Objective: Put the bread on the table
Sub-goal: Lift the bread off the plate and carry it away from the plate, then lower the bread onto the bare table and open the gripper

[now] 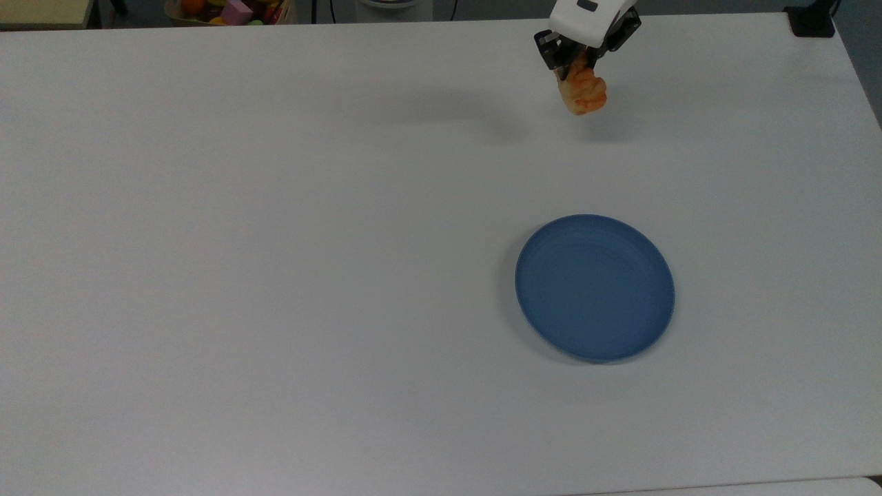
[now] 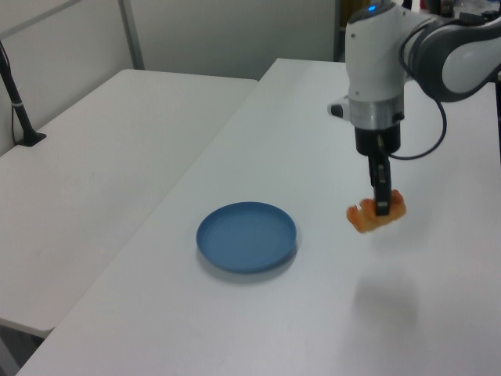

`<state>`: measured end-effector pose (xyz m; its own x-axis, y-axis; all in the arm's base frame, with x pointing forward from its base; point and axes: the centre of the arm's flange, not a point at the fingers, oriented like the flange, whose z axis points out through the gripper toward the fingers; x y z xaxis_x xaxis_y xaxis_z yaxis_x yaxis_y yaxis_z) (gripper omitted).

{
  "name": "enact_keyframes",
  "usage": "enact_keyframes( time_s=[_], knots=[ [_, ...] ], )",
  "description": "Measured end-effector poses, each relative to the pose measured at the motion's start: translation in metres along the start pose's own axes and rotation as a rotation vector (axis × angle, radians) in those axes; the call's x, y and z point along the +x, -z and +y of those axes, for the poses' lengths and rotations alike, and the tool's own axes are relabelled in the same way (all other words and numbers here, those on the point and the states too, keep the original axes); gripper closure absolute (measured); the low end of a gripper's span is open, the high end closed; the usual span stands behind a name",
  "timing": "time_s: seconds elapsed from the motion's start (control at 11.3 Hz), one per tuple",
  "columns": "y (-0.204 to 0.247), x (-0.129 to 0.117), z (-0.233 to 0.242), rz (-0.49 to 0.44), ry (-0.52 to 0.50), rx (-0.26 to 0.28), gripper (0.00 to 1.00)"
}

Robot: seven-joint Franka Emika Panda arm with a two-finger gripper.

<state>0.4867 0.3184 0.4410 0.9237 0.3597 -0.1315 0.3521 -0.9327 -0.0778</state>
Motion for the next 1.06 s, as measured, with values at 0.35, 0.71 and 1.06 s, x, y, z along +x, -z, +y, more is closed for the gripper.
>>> enact_keyframes(
  time_s=[0.35, 0.71, 1.06],
  knots=[
    [-0.062, -0.023, -0.035, -0.076, 0.046, 0.041, 0.61],
    [-0.107, -0.029, -0.052, 0.030, -0.022, 0.061, 0.61],
    [-0.121, -0.037, -0.065, 0.048, -0.075, 0.067, 0.55]
  ],
)
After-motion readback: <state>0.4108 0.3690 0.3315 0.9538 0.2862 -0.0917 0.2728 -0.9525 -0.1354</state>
